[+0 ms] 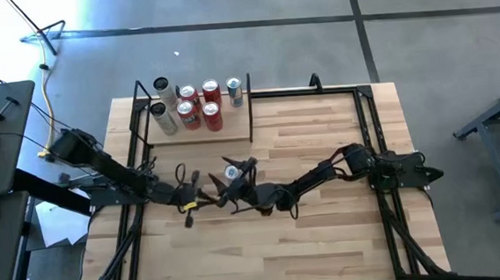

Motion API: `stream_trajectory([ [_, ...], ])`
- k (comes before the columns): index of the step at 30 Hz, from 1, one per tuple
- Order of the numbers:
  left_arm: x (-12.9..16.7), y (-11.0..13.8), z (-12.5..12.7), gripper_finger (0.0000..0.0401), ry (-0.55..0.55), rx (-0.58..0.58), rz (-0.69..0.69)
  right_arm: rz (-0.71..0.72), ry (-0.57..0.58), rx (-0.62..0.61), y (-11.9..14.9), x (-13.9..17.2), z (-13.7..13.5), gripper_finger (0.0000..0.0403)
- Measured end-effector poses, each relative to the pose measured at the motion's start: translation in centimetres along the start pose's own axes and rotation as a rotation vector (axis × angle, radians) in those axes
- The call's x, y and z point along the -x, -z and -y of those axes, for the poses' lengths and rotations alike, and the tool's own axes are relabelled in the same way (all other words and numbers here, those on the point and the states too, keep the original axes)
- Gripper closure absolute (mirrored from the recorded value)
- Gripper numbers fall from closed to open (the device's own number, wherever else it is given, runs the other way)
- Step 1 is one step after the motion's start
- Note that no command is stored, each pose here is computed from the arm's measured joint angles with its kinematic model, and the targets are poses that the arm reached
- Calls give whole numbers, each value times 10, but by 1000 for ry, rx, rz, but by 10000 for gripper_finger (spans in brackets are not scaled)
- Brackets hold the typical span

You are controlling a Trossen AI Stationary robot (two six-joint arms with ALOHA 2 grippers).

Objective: Place canned beverage on shelf
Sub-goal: Put the blue soda can aligned with the other blue soda can on the shelf

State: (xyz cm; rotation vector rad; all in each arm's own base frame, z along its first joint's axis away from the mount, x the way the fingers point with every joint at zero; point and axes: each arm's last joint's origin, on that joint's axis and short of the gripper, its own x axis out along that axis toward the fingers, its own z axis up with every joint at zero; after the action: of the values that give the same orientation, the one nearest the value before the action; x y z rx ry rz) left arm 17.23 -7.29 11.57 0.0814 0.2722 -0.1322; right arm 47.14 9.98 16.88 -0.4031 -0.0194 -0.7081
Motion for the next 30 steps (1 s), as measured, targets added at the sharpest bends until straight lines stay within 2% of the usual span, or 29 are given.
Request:
stream_trajectory([
  [2, -7, 0, -2, 401, -44, 19, -8, -29, 70, 119, -16, 2, -1, 104],
  [5, -18, 0, -1, 401, -59, 19, -24, -121, 158, 306, -44, 10, 6, 146],
  [8, -31, 0, 0, 401, -68, -12, -34, -183, 201, 421, -68, 22, 20, 213],
  [11, -43, 2, 2, 401, -77, -17, -35, -226, 205, 492, -70, 36, 42, 305],
  [13, -49, 2, 3, 401, -81, -3, -19, -232, 204, 445, -66, 44, 66, 372],
  [15, -53, 4, 3, 401, -103, 13, 4, -202, 150, 332, -55, 55, 91, 387],
  [17, -56, 5, 3, 401, -155, 43, 31, -179, -8, 175, -36, 64, 113, 383],
  [19, -57, 6, 1, 401, -227, 82, 65, -194, -225, -62, -16, 67, 132, 394],
  [21, -58, 9, -1, 401, -290, 114, 76, -207, -346, -228, 3, 64, 144, 400],
  [25, -63, 11, -2, 401, -296, 149, 77, -225, -341, -280, 36, 57, 143, 401],
  [27, -68, 12, -1, 401, -277, 168, 75, -211, -365, -288, 42, 52, 135, 402],
  [30, -72, 15, -3, 401, -304, 204, 73, -211, -393, -261, 50, 41, 118, 402],
])
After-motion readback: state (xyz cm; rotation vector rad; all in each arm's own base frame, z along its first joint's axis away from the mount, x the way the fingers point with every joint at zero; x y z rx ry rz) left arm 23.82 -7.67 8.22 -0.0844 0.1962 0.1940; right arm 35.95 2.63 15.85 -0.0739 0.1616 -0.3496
